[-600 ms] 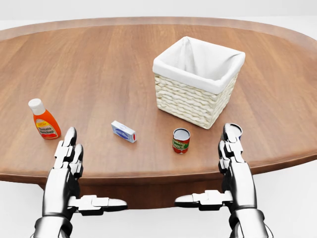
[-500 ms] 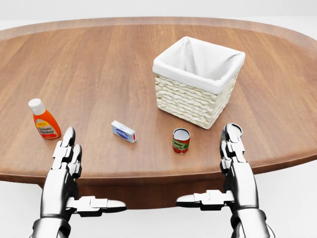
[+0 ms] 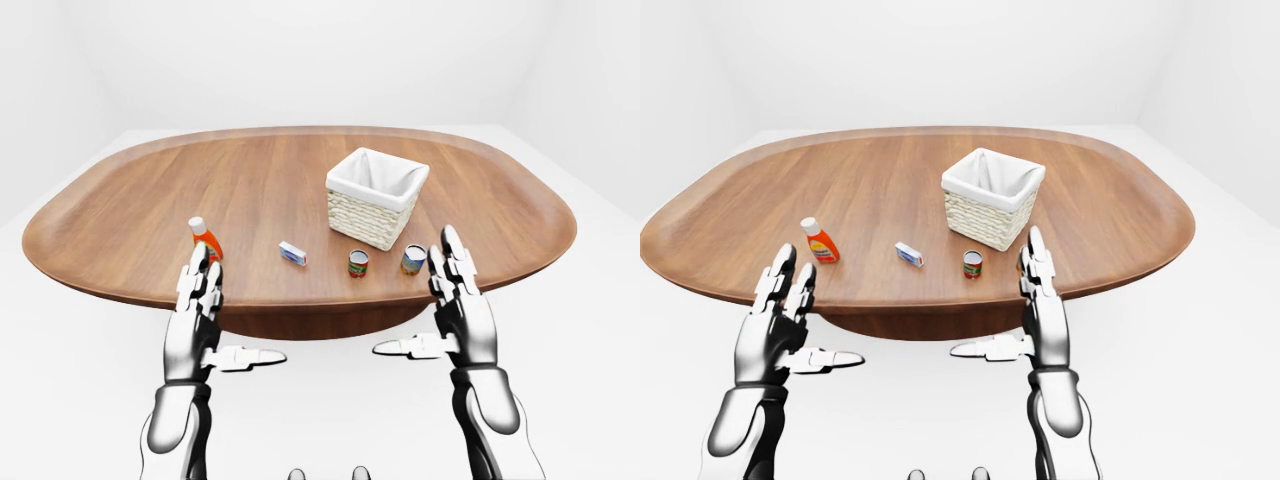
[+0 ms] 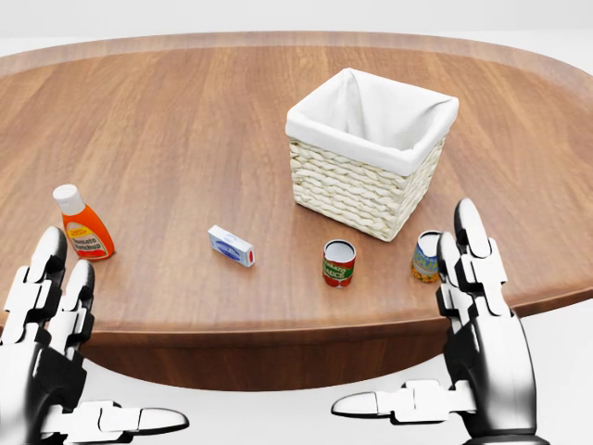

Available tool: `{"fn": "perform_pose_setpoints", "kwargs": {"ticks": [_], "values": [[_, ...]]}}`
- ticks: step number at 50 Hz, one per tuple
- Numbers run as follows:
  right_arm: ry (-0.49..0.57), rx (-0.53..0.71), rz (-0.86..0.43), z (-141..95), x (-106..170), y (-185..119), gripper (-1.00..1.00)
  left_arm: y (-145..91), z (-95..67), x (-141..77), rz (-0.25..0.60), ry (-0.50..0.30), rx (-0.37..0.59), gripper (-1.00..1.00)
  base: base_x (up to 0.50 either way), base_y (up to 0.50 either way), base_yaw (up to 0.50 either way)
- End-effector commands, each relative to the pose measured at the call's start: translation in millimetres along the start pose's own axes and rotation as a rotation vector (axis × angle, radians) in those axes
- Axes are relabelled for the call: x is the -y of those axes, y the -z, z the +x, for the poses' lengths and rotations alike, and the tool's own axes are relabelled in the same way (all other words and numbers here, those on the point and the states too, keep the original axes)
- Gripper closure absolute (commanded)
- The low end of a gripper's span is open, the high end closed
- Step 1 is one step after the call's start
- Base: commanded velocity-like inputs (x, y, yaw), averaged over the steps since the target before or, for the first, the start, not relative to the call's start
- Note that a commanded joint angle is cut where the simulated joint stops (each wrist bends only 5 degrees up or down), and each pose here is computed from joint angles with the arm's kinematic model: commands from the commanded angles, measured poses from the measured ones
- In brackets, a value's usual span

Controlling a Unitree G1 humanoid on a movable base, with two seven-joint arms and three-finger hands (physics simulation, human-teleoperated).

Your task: Pick up the ketchup, and put it in the basket.

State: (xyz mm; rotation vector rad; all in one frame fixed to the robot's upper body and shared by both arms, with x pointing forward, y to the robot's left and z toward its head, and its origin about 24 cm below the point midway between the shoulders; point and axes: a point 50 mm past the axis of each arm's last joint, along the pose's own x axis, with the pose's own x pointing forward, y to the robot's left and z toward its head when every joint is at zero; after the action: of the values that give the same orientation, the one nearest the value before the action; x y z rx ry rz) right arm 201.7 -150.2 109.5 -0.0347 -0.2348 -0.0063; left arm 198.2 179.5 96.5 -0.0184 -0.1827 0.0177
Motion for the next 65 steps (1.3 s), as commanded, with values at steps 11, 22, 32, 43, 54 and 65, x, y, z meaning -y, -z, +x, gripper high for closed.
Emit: {"fn": "perform_pose_setpoints", "kwargs": {"ticks": [11,22,32,43,54,65], "values": [[-0.022,0.009,0.013,-7.8,-0.1,-5.5,-1.00,-6.4,-4.9,-2.6,-0.003,0.010,0.027,-1.00,0.00,0.00,0.00],[-0.002,-0.025,0.013,-2.5,3.1,4.9,-1.00,-0.3,0.6,-3.0,-0.004,0.008,0.009,-1.00,0.00,0.00,0.00],[0.000,-0.021,-0.019,-5.3,3.2,5.5,-1.00,1.0,0.7,-1.7,0.008,0.012,0.013,-1.00,0.00,0.28,0.00],[-0.002,-0.019,-0.018,-5.4,1.8,2.7,-1.00,-0.9,-1.0,-1.5,0.008,0.014,0.014,-1.00,0.00,0.50,0.00],[0.020,-0.015,-0.019,-1.1,0.6,3.0,-1.00,-0.5,2.2,-3.1,0.028,-0.015,0.040,-1.00,0.00,0.08,0.00],[0.015,0.009,-0.006,-4.7,1.8,-4.0,-1.00,-5.9,-0.3,-5.4,0.020,-0.028,0.069,-1.00,0.11,0.00,0.00]]}}
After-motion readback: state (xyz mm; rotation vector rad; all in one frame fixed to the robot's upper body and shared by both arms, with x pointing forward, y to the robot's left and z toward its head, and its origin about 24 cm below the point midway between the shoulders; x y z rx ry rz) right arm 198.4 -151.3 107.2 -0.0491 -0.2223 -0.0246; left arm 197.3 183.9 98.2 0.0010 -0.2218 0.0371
